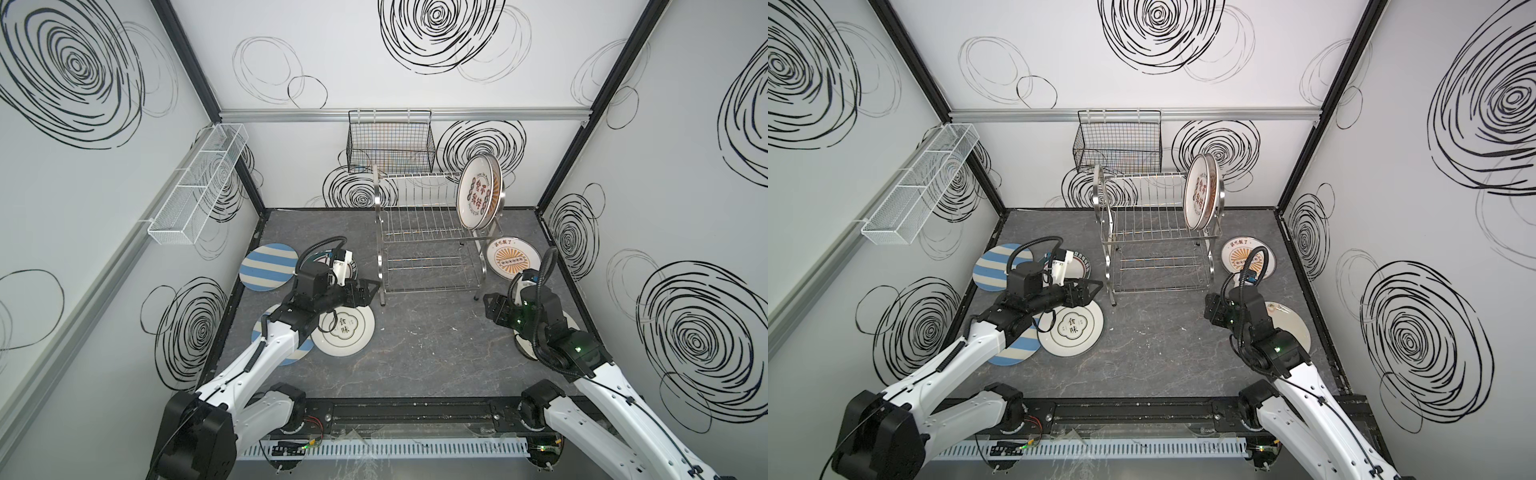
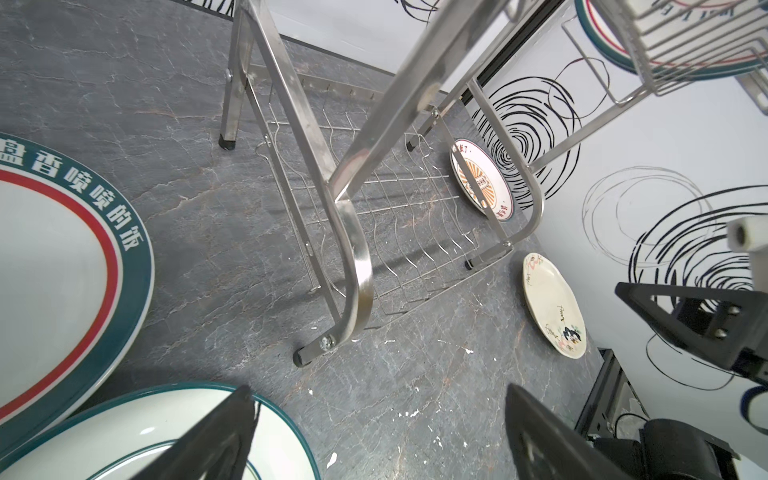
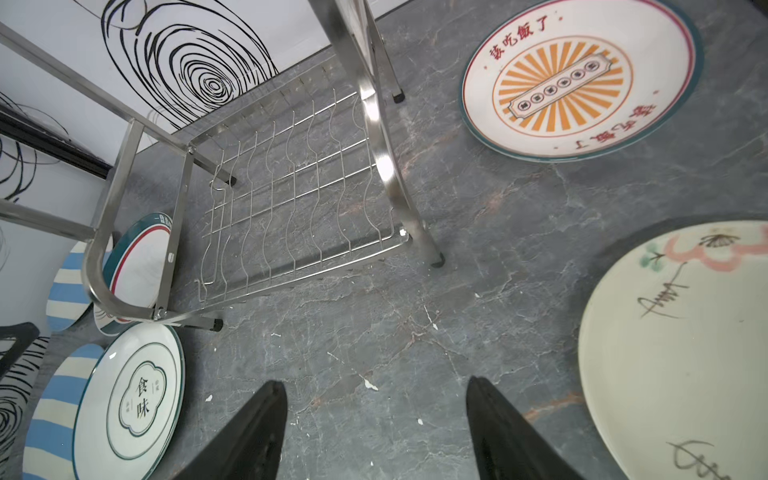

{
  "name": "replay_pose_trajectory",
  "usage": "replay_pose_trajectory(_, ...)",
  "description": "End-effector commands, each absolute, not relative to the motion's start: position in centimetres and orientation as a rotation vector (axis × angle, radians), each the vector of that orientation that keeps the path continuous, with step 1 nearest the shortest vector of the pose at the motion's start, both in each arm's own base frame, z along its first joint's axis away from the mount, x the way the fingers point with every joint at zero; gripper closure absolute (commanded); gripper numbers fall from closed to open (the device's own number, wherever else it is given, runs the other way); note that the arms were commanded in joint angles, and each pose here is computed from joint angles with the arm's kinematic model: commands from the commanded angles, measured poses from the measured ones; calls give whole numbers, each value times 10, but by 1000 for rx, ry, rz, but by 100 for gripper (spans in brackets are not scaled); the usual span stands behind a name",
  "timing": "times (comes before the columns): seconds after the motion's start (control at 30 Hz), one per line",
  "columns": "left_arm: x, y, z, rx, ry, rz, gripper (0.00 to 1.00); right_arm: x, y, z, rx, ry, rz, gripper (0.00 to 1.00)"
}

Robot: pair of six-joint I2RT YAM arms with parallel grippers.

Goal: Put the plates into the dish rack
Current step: 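Move the right gripper down toward the floral cream plate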

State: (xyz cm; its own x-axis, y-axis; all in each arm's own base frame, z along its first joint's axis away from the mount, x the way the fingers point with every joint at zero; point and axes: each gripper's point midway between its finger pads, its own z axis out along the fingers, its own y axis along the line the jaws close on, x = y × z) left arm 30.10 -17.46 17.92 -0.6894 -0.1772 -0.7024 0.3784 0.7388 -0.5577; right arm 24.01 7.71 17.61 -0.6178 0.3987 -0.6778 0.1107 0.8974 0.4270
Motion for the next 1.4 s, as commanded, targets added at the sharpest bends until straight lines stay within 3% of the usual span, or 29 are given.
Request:
replay_pose_trajectory(0.0, 304, -180, 179, 96, 2101, -946, 4, 259, 84, 184, 400, 2096, 582, 29)
replay_pose_trajectory(0.27, 298, -192, 166, 98, 2112, -995, 4, 282, 81, 158, 428, 2025, 816, 31)
replay_pose_trajectory(0.63, 296, -192, 156, 95, 2129, -992, 4, 303, 86, 153, 412, 2002, 916, 31)
replay_pose_trajectory(1.37, 297, -199, 145, 118, 2143, -996, 4, 329, 92, 135, 417, 2067, 928, 32)
